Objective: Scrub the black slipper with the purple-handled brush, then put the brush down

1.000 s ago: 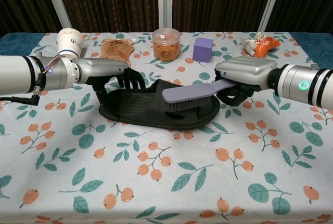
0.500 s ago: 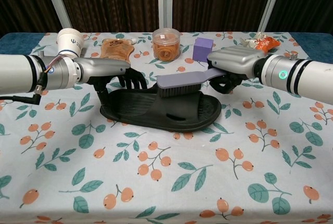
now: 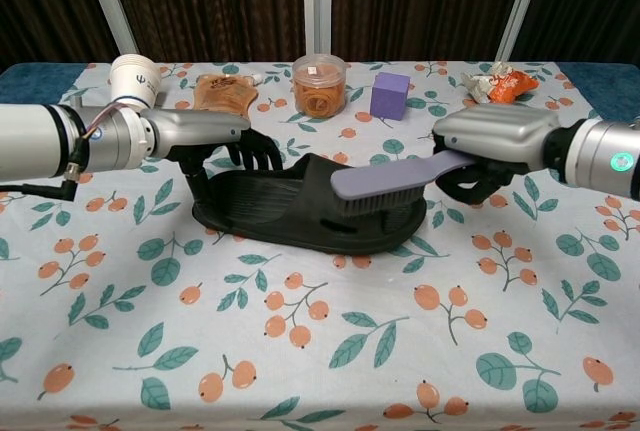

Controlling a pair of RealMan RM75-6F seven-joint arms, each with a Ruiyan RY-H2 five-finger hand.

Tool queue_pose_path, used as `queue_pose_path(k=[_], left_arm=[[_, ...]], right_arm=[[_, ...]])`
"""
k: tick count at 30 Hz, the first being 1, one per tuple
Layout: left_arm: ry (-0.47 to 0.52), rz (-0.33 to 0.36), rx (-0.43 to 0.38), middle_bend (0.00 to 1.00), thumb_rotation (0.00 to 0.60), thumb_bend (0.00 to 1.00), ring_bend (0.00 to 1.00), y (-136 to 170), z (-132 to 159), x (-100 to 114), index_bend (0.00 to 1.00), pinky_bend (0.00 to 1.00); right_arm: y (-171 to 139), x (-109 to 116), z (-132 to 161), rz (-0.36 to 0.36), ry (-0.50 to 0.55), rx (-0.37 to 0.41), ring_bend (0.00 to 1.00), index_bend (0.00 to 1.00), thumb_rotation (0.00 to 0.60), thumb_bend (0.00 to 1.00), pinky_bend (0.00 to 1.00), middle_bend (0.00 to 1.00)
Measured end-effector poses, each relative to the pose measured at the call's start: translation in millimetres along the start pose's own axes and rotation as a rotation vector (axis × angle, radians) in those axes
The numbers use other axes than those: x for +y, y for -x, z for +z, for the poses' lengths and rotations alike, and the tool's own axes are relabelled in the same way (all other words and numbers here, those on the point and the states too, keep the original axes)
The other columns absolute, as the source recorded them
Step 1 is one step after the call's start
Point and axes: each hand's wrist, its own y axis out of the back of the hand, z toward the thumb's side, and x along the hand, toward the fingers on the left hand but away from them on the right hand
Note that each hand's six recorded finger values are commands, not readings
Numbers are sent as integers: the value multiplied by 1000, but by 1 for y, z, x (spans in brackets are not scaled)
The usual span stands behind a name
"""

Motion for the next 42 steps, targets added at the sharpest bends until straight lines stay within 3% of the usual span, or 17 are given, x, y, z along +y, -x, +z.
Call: queue_pose_path(k=[5,10,13,15,18,21,23,26,29,33,36,39,42], left_arm=[[3,48,-19,132,600,159,62,3,5,9,112,156],[21,131,-32,121,600,159,46,16,5,26,112,134],[39,184,-25,121,600,159,46,30,-3,39,112,125],[45,215,-17,121,600,159,45,41,-10,46,112,123],[57,270,5,121,600,155,46,60,-23,56,112,123],[75,319,41,120,600,151,46,84,-40,63,111,122],[84,340,69,121,600,148,46,99,-52,65,111,122],[94,371,110,121,600,147,46,120,-69,68,112,122],[103,399,153,120,600,145,46,141,-85,69,111,122],[89,402,244,121,600,145,46,167,-112,64,111,122],[74,399,320,121,600,144,46,190,-131,57,112,124],[45,405,396,121,600,143,46,216,-145,50,112,126],[10,437,464,121,600,141,46,240,-153,44,112,126]], right_arm=[[-16,27,-32,-76,45,-84,1000,1000,600,784,1000,1000],[-20,24,-68,-47,36,-206,998,1000,600,758,1000,1000],[-18,15,-86,-12,25,-275,895,988,600,635,964,945],[-14,5,-89,24,28,-298,768,884,600,534,867,832],[-10,-6,-90,56,37,-319,526,577,600,413,626,598],[-10,-13,-94,82,40,-342,276,194,600,261,379,364],[-12,-16,-96,94,34,-352,137,25,600,161,250,220],[-19,-16,-97,98,51,-358,19,0,600,71,121,64],[-29,-11,-101,103,67,-367,0,0,600,31,42,0],[-53,2,-112,102,64,-389,0,0,600,39,32,0],[-80,17,-124,70,50,-421,1,0,600,101,53,21],[-106,31,-132,-1,46,-451,18,0,600,193,129,106],[-136,41,-136,-95,37,-478,23,0,600,265,137,139]])
